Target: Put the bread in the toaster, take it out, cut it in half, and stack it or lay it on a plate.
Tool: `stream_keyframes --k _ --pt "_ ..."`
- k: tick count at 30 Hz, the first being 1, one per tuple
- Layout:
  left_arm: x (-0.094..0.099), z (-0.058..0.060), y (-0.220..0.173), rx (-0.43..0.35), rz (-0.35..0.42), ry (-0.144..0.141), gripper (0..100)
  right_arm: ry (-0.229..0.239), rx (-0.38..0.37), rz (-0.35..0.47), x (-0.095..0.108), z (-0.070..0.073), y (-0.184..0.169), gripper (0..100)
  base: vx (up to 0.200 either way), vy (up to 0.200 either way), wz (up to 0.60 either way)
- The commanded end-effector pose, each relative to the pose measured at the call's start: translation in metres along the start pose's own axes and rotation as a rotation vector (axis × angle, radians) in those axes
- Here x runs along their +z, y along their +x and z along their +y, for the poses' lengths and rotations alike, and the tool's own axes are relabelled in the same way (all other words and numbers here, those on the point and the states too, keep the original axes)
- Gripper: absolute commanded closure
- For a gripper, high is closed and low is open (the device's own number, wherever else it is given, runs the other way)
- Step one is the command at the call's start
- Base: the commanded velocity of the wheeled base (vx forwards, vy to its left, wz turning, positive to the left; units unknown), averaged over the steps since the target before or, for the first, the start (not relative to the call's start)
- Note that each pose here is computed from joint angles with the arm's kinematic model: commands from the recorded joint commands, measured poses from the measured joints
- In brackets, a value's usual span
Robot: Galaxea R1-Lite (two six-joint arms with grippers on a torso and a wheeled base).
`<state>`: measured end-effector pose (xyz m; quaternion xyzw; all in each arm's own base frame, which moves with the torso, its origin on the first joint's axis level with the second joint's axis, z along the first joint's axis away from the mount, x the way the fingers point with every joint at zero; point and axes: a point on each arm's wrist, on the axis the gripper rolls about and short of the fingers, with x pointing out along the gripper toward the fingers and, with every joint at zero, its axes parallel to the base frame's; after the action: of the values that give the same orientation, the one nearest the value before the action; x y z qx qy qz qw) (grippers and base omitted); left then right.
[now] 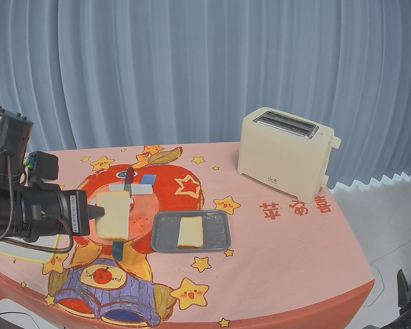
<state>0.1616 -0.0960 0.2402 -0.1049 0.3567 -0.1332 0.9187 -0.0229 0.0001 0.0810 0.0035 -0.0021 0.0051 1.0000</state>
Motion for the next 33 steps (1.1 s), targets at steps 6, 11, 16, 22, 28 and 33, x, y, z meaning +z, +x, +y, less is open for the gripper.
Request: stream_keyframes --k 6,11,16,22,28,33 --pt "0.009 -0.009 0.033 0.032 0.064 0.021 100 0.001 0.001 0.001 -0.005 0.000 0.000 0 0.000 0.000 0.00" --pt "0.013 -0.013 0.045 0.049 0.090 0.025 100 0.001 0.001 0.001 -0.005 0.000 0.000 0 0.000 0.000 0.00" --pt "0.010 -0.019 0.062 0.108 0.108 0.052 100 -0.001 0.001 0.001 -0.005 0.000 0.000 0 0.000 0.000 0.00" --pt "0.010 -0.028 0.084 0.152 0.130 0.074 100 -0.001 0.001 0.001 -0.005 0.000 0.000 0 0.000 0.000 0.00" --pt "0.015 -0.035 0.108 0.164 0.156 0.079 100 0.001 0.001 0.001 -0.005 0.000 0.000 0 0.000 0.000 0.00" --pt "0.011 -0.037 0.134 0.186 0.201 0.091 100 0.001 0.001 0.001 -0.005 0.000 0.000 0 0.000 0.000 0.00"
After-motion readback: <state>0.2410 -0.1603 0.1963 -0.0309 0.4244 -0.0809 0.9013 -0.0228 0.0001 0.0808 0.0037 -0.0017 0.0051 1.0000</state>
